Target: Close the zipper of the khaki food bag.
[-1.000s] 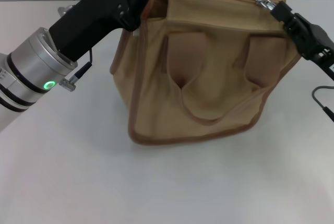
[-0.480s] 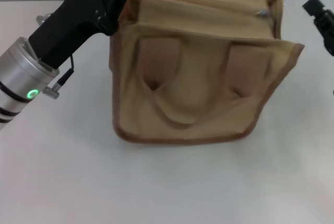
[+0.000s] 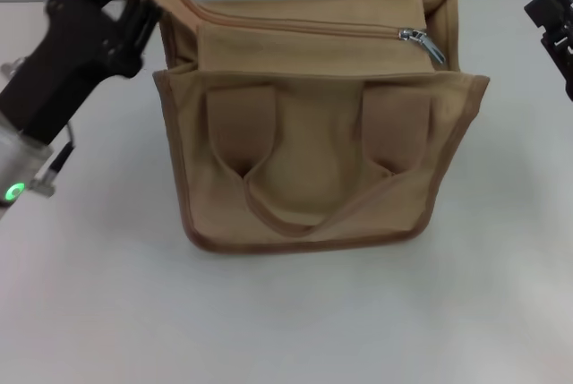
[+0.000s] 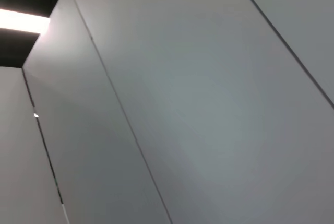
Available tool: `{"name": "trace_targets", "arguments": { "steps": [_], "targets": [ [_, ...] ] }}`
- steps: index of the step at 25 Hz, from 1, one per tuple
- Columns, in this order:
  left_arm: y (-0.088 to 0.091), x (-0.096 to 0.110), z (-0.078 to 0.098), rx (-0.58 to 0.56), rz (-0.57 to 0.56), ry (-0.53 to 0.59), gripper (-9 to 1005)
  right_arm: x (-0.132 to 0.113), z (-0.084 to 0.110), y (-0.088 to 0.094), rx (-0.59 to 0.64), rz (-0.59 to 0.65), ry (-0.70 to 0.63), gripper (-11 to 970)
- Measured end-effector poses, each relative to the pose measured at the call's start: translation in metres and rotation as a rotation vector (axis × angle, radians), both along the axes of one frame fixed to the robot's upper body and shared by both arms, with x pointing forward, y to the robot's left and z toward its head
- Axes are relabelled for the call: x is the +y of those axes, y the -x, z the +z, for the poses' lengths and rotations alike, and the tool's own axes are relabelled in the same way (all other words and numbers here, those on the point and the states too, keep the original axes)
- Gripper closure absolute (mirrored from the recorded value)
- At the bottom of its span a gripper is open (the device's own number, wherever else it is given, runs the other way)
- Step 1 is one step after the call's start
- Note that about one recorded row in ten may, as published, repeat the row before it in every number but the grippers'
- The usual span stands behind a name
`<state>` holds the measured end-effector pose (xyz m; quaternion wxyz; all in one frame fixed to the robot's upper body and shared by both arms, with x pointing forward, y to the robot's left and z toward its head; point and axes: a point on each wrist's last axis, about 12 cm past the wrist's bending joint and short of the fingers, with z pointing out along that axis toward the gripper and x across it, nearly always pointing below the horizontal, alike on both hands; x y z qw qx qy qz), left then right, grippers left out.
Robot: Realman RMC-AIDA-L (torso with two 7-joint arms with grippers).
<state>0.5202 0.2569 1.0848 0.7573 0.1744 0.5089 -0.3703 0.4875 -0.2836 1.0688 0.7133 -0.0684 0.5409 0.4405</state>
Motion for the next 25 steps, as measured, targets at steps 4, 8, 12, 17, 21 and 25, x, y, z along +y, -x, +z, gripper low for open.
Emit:
{"name": "trace_targets", "arguments": {
  "steps": [4, 8, 12, 17, 21, 25],
  "targets": [
    [0.015, 0.018, -0.012, 0.039, 0.073, -0.016, 760, 0.0, 0.0, 0.0, -0.002, 0.002, 0.003, 598],
    [0.036, 0.041, -0.024, 0.085, 0.163, -0.027, 642, 0.001, -0.001, 0.001, -0.014, -0.004, 0.023, 481],
    [0.073, 0.076, -0.038, 0.17, 0.254, -0.012, 525, 0.009, 0.0, 0.003, -0.065, 0.044, 0.079, 391],
    [0.123, 0.1, -0.042, 0.197, 0.202, -0.077, 275, 0.02, 0.006, 0.02, -0.192, 0.16, 0.103, 351],
    [0.142, 0.106, -0.038, 0.208, 0.055, -0.137, 204, 0.031, 0.005, 0.03, -0.263, 0.268, 0.164, 351],
    [0.146, 0.095, -0.04, 0.235, -0.171, -0.267, 186, 0.056, -0.004, 0.032, -0.309, 0.525, 0.342, 350]
  ]
}}
